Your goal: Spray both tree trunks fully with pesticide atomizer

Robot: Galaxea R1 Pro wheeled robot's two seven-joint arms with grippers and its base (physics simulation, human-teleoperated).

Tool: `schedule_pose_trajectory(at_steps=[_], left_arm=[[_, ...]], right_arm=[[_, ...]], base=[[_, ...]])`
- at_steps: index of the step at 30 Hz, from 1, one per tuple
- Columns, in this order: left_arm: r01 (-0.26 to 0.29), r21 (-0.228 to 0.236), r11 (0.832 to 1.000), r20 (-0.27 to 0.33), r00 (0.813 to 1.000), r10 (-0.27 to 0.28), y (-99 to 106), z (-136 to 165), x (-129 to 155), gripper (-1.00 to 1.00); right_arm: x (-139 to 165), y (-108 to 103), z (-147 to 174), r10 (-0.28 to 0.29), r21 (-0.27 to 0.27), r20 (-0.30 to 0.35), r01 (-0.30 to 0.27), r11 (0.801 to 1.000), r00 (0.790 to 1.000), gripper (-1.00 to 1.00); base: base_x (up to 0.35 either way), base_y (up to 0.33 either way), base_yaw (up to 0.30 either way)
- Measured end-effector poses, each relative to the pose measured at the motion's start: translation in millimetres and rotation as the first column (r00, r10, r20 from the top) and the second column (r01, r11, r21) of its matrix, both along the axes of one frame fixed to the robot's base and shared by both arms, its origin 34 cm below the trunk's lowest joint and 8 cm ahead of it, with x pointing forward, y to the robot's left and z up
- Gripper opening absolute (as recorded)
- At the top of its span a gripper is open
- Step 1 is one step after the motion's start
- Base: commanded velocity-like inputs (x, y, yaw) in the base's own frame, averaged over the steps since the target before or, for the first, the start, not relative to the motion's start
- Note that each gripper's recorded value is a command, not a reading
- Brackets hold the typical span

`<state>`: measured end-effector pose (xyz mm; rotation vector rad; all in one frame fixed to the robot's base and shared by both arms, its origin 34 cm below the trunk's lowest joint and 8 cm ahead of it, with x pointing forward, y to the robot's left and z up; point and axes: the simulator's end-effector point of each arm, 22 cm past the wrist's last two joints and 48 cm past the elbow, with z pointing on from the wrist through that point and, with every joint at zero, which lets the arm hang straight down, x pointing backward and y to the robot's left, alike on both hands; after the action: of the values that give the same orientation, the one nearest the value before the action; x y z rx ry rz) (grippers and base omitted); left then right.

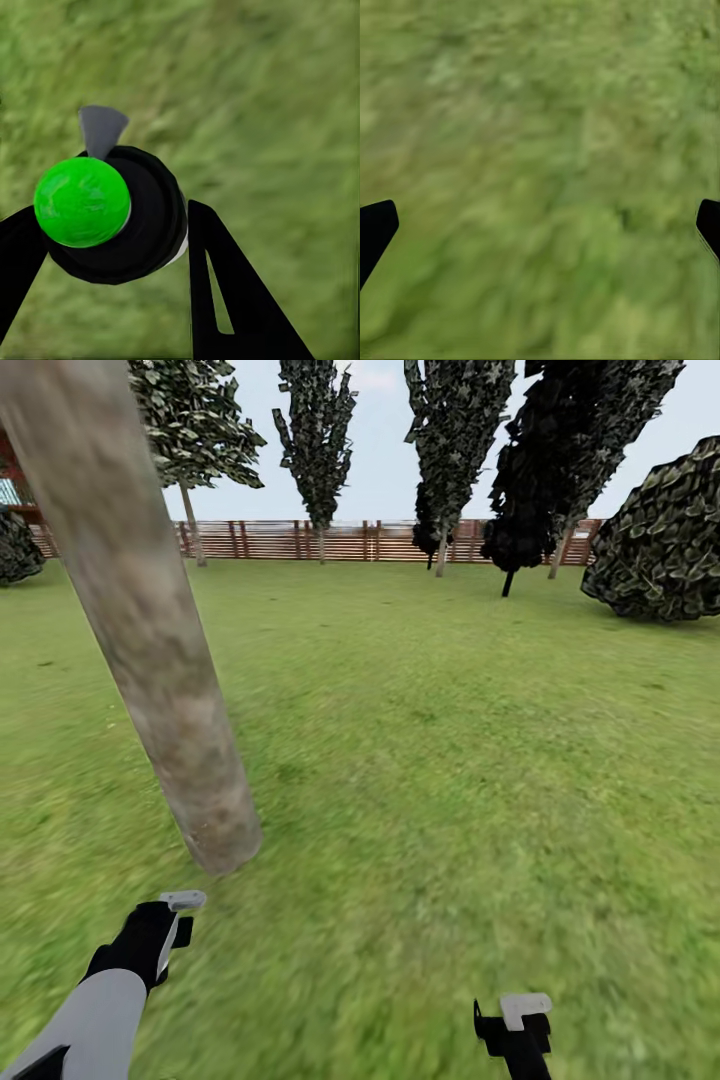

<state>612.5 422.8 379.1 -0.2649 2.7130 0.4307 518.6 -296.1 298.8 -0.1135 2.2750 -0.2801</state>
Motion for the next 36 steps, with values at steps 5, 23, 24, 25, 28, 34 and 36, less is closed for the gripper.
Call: schedule_pose_trajectory(at_steps=[5,23,24,25,28,34,36], left_arm=[[0.000,-0.001,1.000,0.000,1.000,0.000,-0.5,-0.2,0.0,-1.00],[0.002,-0.004,1.000,-0.001,1.000,-0.002,-2.7,-0.8,0.0,-1.00],[0.002,-0.004,1.000,-0.001,1.000,-0.002,-2.5,-0.7,0.0,-1.00],[0.002,-0.003,1.000,-0.001,1.000,-0.002,-2.1,-0.6,-0.1,-1.00],[0.001,-0.003,1.000,-0.001,1.000,-0.001,-1.9,-0.5,-0.1,-1.00],[-0.002,-0.005,1.000,0.000,1.000,0.002,-1.7,-0.7,-0.4,-1.00],[-0.001,-0.005,1.000,0.000,1.000,0.001,-2.0,-0.7,-0.4,-1.00]], right_arm=[[0.0,0.0,0.0,0.000,0.000,0.000,0.000,1.000,1.000,1.00],[-0.1,-1.5,0.2,-0.003,-0.002,0.000,0.003,1.000,1.000,1.00],[-0.1,-1.6,0.3,-0.002,-0.002,0.000,0.002,1.000,1.000,1.00],[-0.1,-1.6,0.3,-0.002,-0.003,0.000,0.002,1.000,1.000,1.00],[-0.1,-1.8,0.3,-0.002,-0.003,0.000,0.002,1.000,1.000,1.00],[-0.2,-2.8,0.4,-0.003,-0.004,0.000,0.003,1.000,1.000,1.00],[-0.2,-2.4,0.3,-0.003,-0.003,0.000,0.003,1.000,1.000,1.00]], base=[[0.120,-0.253,0.277],[0.086,-0.231,0.187],[0.277,-0.145,0.002],[0.286,-0.131,0.001],[0.303,-0.095,0.000],[0.323,-0.015,0.000],[0.327,-0.001,0.017]])
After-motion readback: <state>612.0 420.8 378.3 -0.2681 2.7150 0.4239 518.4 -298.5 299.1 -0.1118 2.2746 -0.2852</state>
